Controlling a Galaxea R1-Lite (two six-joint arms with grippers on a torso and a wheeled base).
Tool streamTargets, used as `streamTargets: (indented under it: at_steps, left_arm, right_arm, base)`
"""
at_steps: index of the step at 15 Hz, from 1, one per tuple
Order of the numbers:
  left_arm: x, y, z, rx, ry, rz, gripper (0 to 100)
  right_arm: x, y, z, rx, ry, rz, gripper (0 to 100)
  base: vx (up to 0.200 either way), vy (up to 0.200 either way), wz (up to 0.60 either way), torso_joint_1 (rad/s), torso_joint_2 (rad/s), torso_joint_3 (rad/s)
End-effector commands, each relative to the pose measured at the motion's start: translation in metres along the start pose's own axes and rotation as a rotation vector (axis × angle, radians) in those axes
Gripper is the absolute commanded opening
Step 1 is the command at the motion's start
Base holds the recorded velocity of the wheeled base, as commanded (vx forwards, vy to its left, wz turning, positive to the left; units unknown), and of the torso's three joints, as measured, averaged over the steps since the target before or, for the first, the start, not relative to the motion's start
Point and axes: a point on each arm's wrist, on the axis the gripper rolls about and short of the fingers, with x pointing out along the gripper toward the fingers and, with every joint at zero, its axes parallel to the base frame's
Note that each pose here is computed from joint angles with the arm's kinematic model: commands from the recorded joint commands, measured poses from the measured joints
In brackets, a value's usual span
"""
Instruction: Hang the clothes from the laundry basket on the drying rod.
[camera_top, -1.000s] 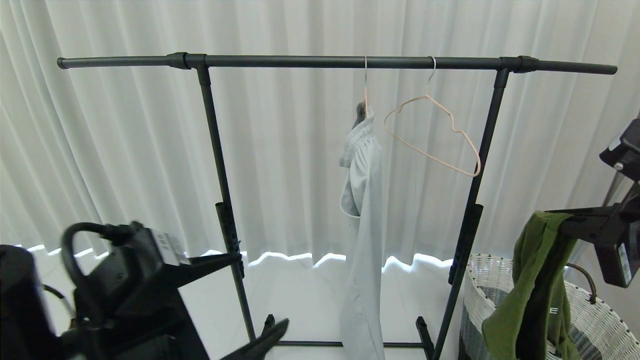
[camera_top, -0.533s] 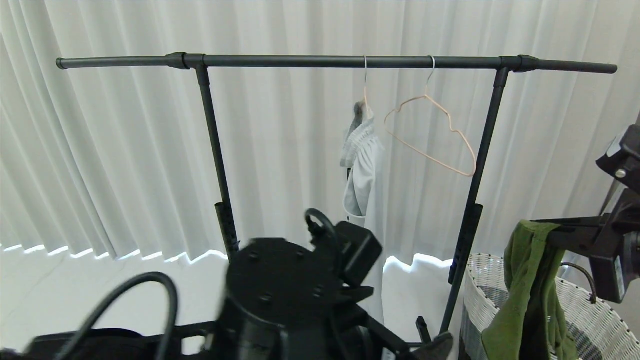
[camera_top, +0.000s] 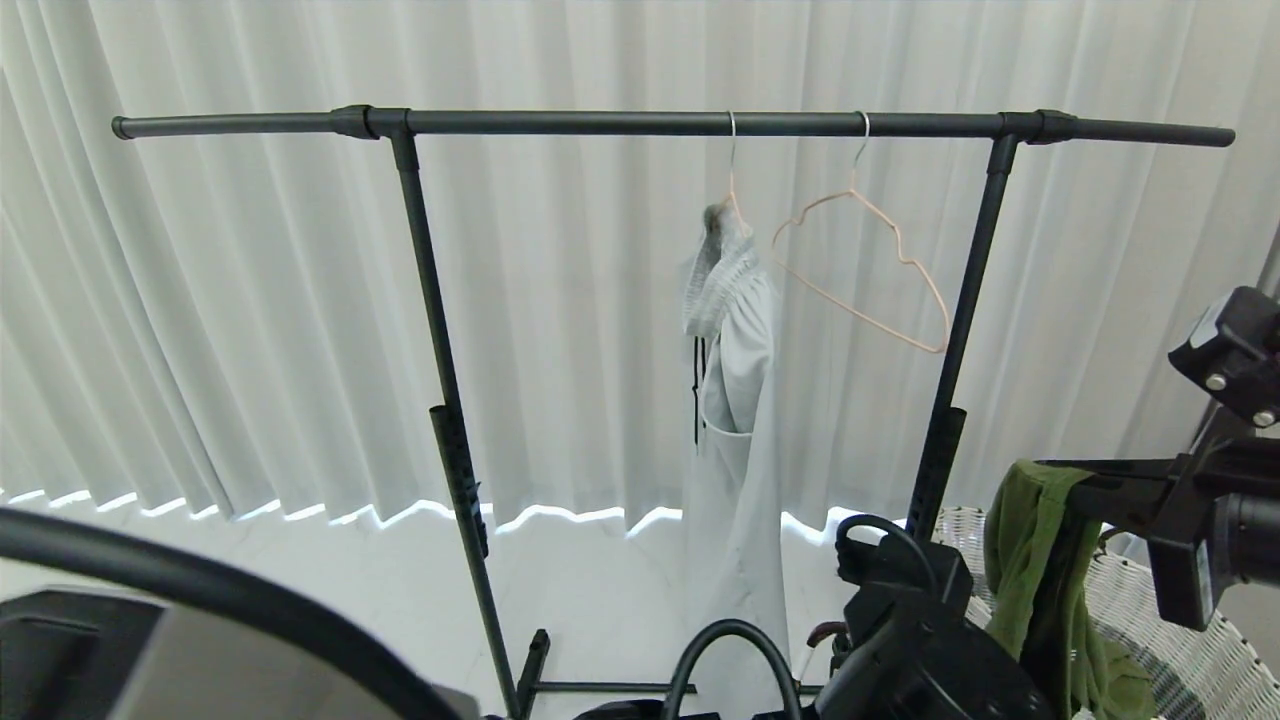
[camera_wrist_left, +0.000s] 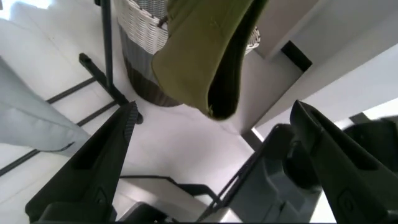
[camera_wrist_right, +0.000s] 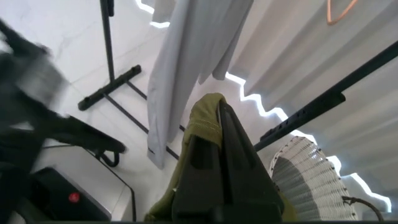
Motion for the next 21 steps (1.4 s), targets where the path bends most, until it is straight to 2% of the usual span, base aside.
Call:
streamTargets:
  at_steps: [1,4,8,13,16,17,20,21]
  left_arm:
    - [0.034,0.013,-0.008,-0.009,0.020,0.039,100]
    - [0.058,0.031,-0.013,-0.024,0.030,0.080,100]
    - [0.079,0.043,-0.036,-0.018,0.089,0.118,100]
    - [0.087,0.053,-0.046,-0.020,0.118,0.142,100]
    - [0.081,0.063,-0.056,-0.021,0.159,0.174,100]
    - [0.078,0.064,-0.059,-0.019,0.171,0.181,0]
    - [0.060,0.066,-0.064,-0.009,0.200,0.196,0]
    - [0.046,0.063,-0.066,0.027,0.206,0.214,0]
  right_arm:
    - [-0.002,0.001,-0.001,0.000,-0.002,0.004,0]
    - [-0.007,0.001,-0.002,-0.001,-0.019,0.020,0]
    - [-0.011,0.004,-0.002,-0.009,-0.032,0.040,0]
    - [-0.015,0.018,0.000,-0.042,-0.056,0.125,0]
    - [-0.015,0.017,0.000,-0.027,-0.053,0.114,0]
    - [-0.015,0.016,-0.001,-0.020,-0.052,0.105,0]
    - [-0.014,0.011,-0.001,-0.006,-0.047,0.076,0]
    - [-0.013,0.010,-0.001,-0.003,-0.042,0.074,0]
  base:
    - [0.000,0.000,0.00,0.000,0.00,0.000]
    - [0.000,0.000,0.00,0.000,0.00,0.000]
    - [0.000,0.000,0.00,0.000,0.00,0.000]
    - [0.000,0.000,0.00,0.000,0.00,0.000]
    - [0.000,0.000,0.00,0.000,0.00,0.000]
    - [0.000,0.000,0.00,0.000,0.00,0.000]
    - [0.000,0.000,0.00,0.000,0.00,0.000]
    - [0.000,0.000,0.00,0.000,0.00,0.000]
